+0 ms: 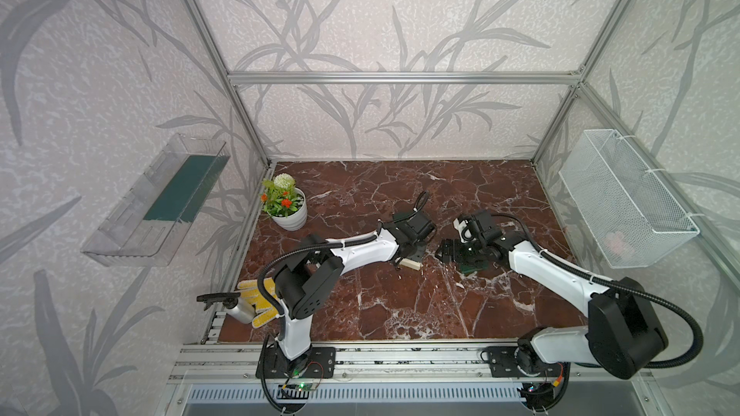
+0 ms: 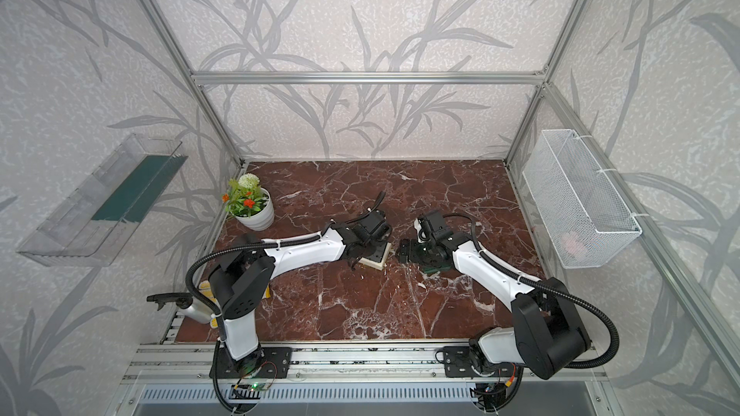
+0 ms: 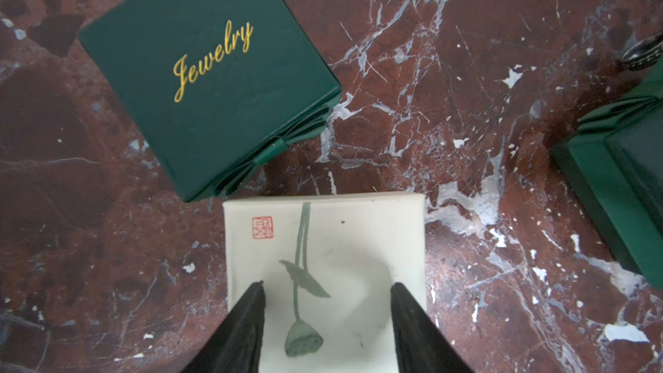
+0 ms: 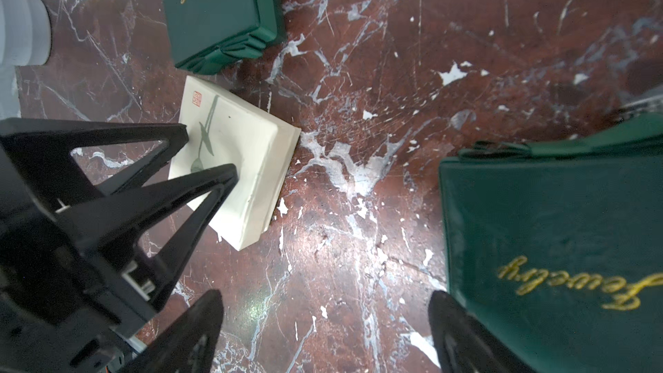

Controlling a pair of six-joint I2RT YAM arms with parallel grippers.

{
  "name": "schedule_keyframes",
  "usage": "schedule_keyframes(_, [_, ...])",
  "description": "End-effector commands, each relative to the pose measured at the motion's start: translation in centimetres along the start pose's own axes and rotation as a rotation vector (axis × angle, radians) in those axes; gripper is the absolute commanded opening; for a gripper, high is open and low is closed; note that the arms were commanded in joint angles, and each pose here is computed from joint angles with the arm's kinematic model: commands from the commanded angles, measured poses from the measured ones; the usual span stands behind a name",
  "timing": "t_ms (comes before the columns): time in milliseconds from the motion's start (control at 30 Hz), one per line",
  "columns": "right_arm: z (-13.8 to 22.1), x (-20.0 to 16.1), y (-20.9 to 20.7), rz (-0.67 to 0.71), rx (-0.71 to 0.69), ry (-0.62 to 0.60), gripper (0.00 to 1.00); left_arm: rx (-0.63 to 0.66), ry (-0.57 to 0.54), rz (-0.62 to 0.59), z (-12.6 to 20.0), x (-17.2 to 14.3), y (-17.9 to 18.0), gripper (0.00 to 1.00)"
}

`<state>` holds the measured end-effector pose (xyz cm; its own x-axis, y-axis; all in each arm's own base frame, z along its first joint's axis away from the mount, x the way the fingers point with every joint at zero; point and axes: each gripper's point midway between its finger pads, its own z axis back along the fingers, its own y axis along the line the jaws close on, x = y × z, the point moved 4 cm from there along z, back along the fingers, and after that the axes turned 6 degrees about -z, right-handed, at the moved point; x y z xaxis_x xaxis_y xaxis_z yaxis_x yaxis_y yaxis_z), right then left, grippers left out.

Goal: Take the rings out of the lift-off lid box
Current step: Close the lid on the jewelry box.

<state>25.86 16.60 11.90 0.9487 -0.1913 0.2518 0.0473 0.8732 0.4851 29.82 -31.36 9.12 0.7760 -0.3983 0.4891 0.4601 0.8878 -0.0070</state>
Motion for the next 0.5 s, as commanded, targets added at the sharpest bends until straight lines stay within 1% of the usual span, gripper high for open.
schedule_keyframes(0, [0.8,-0.3,-0.4,-0.008,-0.019,-0.003,0.90,-0.029,0.091,0.004,-1.1,-2.0,-0.5,0.62])
schedule_keyframes(33, [1.0,-0.3,-0.3,-0.008,-0.015,-0.008,0.90,-0.030,0.088,0.005,-0.9,-1.9,-0.6,0.64])
schedule_keyframes(133, [1.7,-0.2,0.0,-0.004,0.006,-0.031,0.90,-0.043,0.071,-0.003,-0.3,-1.6,-0.8,0.68])
schedule_keyframes(267, [2.8,-0.2,0.4,0.009,0.034,-0.074,0.91,-0.048,0.058,-0.027,-0.1,-1.3,-1.0,0.79])
schedule_keyframes(367, [3.6,-0.1,0.4,0.022,0.036,-0.108,0.91,-0.049,0.064,-0.048,-0.4,-1.0,-1.2,0.83])
schedule_keyframes(467, [4.5,-0.1,0.4,0.024,0.042,-0.144,0.91,-0.037,0.090,-0.055,-1.1,-1.0,-1.3,0.84])
